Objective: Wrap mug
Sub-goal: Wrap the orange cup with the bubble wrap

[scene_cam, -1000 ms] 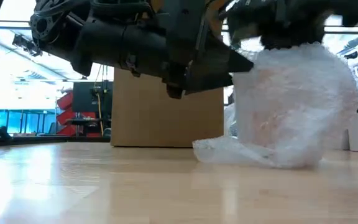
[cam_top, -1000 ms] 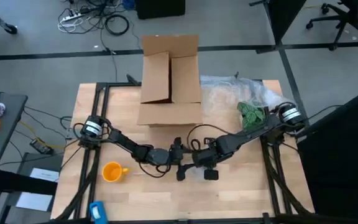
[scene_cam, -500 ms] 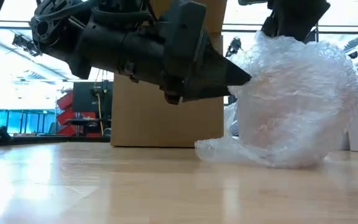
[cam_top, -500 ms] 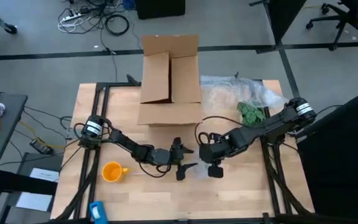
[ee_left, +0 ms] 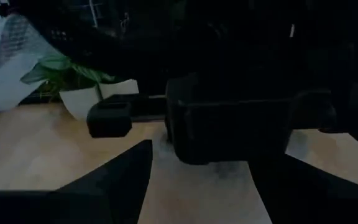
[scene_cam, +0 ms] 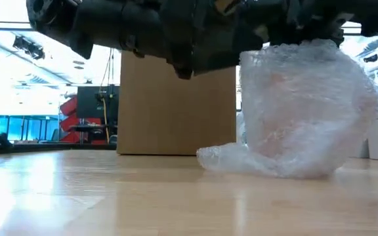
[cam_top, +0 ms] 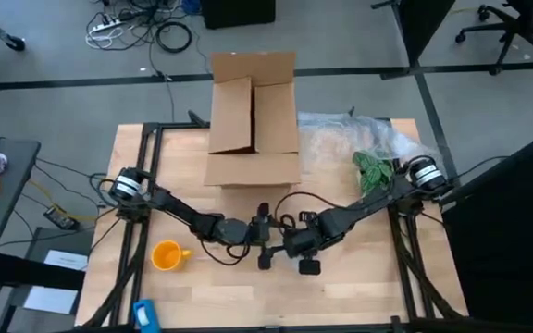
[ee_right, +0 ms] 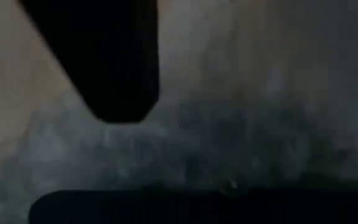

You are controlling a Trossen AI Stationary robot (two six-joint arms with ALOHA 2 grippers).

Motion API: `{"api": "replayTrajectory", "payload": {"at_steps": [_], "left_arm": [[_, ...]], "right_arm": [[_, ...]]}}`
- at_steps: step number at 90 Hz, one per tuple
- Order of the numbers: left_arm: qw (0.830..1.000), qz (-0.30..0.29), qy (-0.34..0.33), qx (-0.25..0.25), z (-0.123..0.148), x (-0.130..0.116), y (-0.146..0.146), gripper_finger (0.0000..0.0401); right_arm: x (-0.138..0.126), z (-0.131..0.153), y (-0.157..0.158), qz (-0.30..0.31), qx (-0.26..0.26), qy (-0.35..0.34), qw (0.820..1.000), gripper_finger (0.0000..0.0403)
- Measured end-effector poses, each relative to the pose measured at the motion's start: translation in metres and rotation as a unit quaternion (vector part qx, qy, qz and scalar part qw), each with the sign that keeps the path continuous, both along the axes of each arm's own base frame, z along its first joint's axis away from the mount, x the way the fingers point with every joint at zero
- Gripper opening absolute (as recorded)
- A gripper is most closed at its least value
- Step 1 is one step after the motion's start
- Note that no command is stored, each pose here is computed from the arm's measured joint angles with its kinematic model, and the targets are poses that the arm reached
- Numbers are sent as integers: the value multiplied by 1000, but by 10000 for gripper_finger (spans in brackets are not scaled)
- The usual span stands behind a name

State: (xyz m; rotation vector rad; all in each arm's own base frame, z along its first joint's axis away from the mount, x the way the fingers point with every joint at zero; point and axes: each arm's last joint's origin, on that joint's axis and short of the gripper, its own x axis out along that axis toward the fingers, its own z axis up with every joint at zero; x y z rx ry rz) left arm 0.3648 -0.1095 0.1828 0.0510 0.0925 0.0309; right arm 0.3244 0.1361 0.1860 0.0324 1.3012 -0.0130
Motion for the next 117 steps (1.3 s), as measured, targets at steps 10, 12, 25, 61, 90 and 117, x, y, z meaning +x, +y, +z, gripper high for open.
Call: {"api": "replayTrajectory", "payload": {"at_steps": [10, 12, 25, 61, 90, 117], "left_arm": [[1000, 4, 29, -8, 8, -6, -3, 248], [999, 5, 37, -12, 10, -8, -4, 248], [995, -15, 101, -20, 24, -30, -19, 248], [999, 2, 36, -27, 1, -15, -30, 248], [998, -50, 27, -28, -13, 17, -41, 248], [998, -54, 18, -8, -5, 29, -38, 248]], "right_arm": [[-6, 14, 0, 0, -1, -17, 1000, 0], [-7, 16, 0, 1, -2, -23, 1000, 0], [-14, 28, 3, 6, -13, -44, 999, 0], [-19, 31, 12, 20, -50, -63, 997, 0], [-28, 39, 19, 20, -64, -78, 995, 0], [-43, 57, 19, -1, -64, -90, 994, 0]]}}
